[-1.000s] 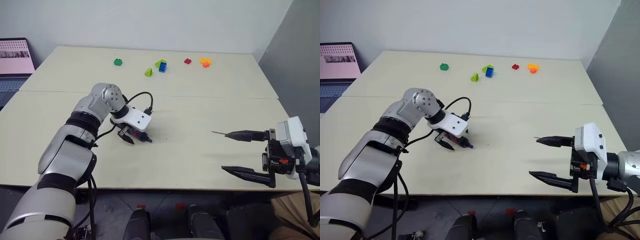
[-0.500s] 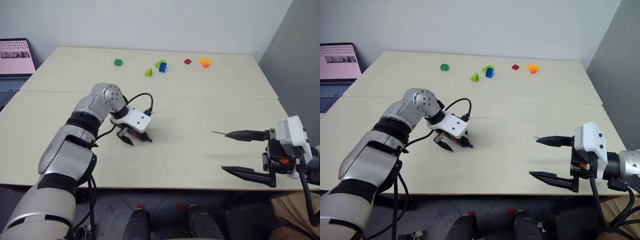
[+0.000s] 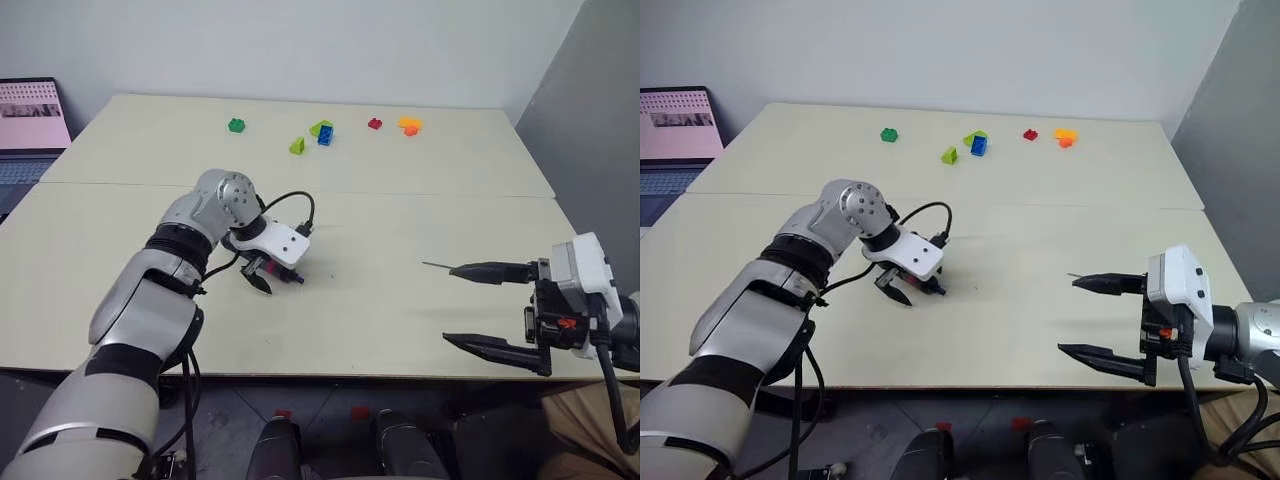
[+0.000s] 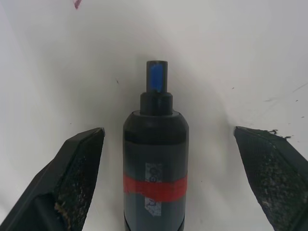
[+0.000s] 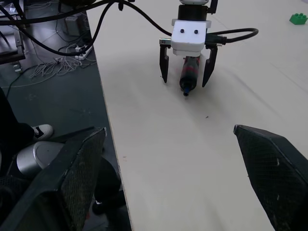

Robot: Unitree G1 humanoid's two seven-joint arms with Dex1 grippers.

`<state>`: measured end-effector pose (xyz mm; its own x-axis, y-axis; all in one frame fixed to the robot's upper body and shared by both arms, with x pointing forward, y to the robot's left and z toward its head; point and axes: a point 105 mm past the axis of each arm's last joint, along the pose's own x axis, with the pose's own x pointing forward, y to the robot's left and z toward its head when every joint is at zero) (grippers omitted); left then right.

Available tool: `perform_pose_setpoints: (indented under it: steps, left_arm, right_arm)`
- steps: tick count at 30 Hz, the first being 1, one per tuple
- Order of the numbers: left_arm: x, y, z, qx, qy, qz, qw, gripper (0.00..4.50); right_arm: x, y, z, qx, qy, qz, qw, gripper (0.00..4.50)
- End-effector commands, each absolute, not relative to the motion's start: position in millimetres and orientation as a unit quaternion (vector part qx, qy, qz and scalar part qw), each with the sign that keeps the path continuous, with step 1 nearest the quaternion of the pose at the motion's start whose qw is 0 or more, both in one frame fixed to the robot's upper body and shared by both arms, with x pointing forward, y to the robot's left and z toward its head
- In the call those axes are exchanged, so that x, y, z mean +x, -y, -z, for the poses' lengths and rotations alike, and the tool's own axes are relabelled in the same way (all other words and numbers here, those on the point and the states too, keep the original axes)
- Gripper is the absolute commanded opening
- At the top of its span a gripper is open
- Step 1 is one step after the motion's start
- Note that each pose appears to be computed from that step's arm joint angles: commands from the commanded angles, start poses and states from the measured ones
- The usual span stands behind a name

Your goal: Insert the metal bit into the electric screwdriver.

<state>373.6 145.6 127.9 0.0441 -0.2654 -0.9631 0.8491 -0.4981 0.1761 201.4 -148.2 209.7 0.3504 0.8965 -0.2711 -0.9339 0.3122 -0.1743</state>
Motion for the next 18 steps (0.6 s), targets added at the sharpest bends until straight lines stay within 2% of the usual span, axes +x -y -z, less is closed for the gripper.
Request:
perform_pose_setpoints:
  steps: [1, 5, 7, 8, 10, 14, 15, 18]
  left_arm:
    - [380, -140, -140, 0.597, -0.240, 0.632, 0.431, 4.50]
    - [380, -140, -139, 0.592, -0.244, 0.633, 0.435, 4.50]
    - [381, -136, -138, 0.586, -0.238, 0.635, 0.443, 4.12]
    - [381, -134, -138, 0.585, -0.235, 0.636, 0.445, 4.07]
    - [380, -131, -136, 0.582, -0.231, 0.639, 0.446, 3.53]
    - [378, -134, -132, 0.585, -0.236, 0.642, 0.435, 2.90]
    - [378, -135, -130, 0.586, -0.238, 0.642, 0.433, 2.57]
    - [377, -138, -128, 0.585, -0.241, 0.642, 0.433, 1.98]
  right_arm:
    - [198, 148, -216, -0.160, -0.050, -0.566, 0.808, 4.47]
    - [199, 149, -215, -0.160, -0.051, -0.564, 0.808, 4.47]
    - [199, 149, -215, -0.160, -0.051, -0.564, 0.809, 4.50]
    - [199, 149, -215, -0.160, -0.051, -0.564, 0.808, 4.50]
    - [199, 149, -214, -0.160, -0.051, -0.564, 0.809, 4.50]
    - [200, 148, -215, -0.161, -0.051, -0.564, 0.809, 4.50]
    - [200, 148, -215, -0.161, -0.051, -0.564, 0.808, 4.50]
    - [200, 148, -215, -0.162, -0.050, -0.563, 0.809, 4.50]
